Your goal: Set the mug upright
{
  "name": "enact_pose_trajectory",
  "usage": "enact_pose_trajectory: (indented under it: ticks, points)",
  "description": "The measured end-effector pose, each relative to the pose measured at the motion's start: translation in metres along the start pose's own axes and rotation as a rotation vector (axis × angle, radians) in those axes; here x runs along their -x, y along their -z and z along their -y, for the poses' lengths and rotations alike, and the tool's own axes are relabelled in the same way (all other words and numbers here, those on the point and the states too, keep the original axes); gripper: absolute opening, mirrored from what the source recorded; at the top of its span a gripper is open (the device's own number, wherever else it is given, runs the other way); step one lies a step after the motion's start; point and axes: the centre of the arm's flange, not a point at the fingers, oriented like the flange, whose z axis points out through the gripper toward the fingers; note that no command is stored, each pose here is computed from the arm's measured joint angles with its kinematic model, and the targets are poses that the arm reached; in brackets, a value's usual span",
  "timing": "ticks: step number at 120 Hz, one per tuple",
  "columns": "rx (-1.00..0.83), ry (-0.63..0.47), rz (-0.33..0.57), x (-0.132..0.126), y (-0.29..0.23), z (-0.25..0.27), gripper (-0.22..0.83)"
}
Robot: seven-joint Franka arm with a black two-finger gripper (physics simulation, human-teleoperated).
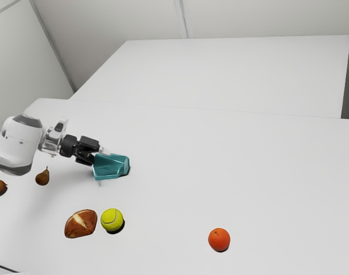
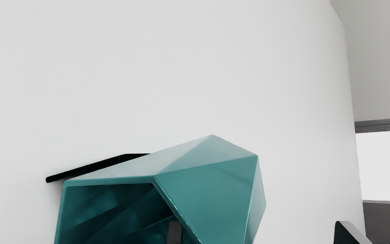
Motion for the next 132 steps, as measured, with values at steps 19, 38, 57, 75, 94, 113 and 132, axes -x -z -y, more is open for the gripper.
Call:
enact_pose_trajectory:
  ticks: [19,38,57,75,94,113,132]
  points:
    - [0.009,-0.023,-0.001,0.001,-0.002,0.000,0.19]
    - [0.012,-0.046,-0.002,0.000,-0.002,-0.002,0.00]
    - [0.011,-0.067,-0.004,-0.001,-0.001,-0.004,-0.09]
    - [0.007,-0.089,-0.005,-0.003,-0.001,-0.010,-0.13]
    - [-0.006,-0.121,-0.011,-0.004,0.005,-0.024,-0.15]
    - [-0.021,-0.163,-0.011,-0.005,0.009,-0.046,-0.16]
    - [-0.062,-0.252,0.036,-0.014,0.005,-0.088,-0.16]
